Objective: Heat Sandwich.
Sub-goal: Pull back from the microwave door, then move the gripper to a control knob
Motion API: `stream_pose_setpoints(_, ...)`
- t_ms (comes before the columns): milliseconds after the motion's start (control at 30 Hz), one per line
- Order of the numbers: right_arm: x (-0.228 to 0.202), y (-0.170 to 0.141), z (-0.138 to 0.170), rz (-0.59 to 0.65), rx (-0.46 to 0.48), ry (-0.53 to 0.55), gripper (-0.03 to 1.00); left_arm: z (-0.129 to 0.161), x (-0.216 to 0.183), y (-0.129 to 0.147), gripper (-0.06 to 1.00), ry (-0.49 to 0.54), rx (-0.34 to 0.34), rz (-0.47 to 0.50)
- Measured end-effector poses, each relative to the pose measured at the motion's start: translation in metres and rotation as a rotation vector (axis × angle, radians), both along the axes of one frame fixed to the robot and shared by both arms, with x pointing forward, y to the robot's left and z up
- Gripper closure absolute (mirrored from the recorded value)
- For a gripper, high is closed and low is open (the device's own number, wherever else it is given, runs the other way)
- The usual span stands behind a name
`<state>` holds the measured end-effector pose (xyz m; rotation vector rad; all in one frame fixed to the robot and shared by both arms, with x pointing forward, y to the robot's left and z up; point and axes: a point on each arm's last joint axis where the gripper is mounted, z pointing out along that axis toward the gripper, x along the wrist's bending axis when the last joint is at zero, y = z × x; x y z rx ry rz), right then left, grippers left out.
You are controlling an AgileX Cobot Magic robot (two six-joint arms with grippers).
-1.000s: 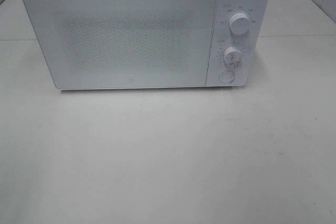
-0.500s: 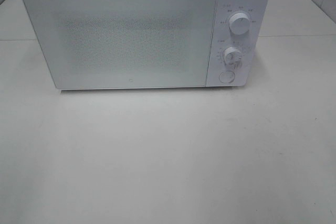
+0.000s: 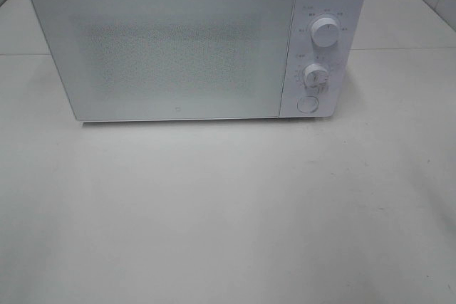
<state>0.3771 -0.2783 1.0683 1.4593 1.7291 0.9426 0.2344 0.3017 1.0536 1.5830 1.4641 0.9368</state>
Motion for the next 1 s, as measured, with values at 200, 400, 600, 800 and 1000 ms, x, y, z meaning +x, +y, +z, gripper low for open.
stream_pose_setpoints(200, 0.02, 0.005, -0.004, 0.002, 0.026, -0.024, 0.2, 0.0, 0.0, 0.0, -0.05, 0.0, 0.0, 0.0)
stream_pose_setpoints(400, 0.043, 0.011, -0.011, 0.002, 0.07, -0.06, 0.2, 0.0, 0.0, 0.0, -0.05, 0.0, 0.0, 0.0)
stream_pose_setpoints(600, 0.07, 0.018, -0.02, 0.023, 0.096, -0.122, 0.2, 0.0, 0.0, 0.0, -0.05, 0.0, 0.0, 0.0)
stream_pose_setpoints(800, 0.09, 0.023, -0.034, 0.043, 0.1, -0.147, 0.2, 0.0, 0.0, 0.0, -0.05, 0.0, 0.0, 0.0)
stream_pose_setpoints(1000, 0.101, 0.025, -0.051, 0.059, 0.088, -0.183, 0.2, 0.0, 0.0, 0.0, -0.05, 0.0, 0.0, 0.0)
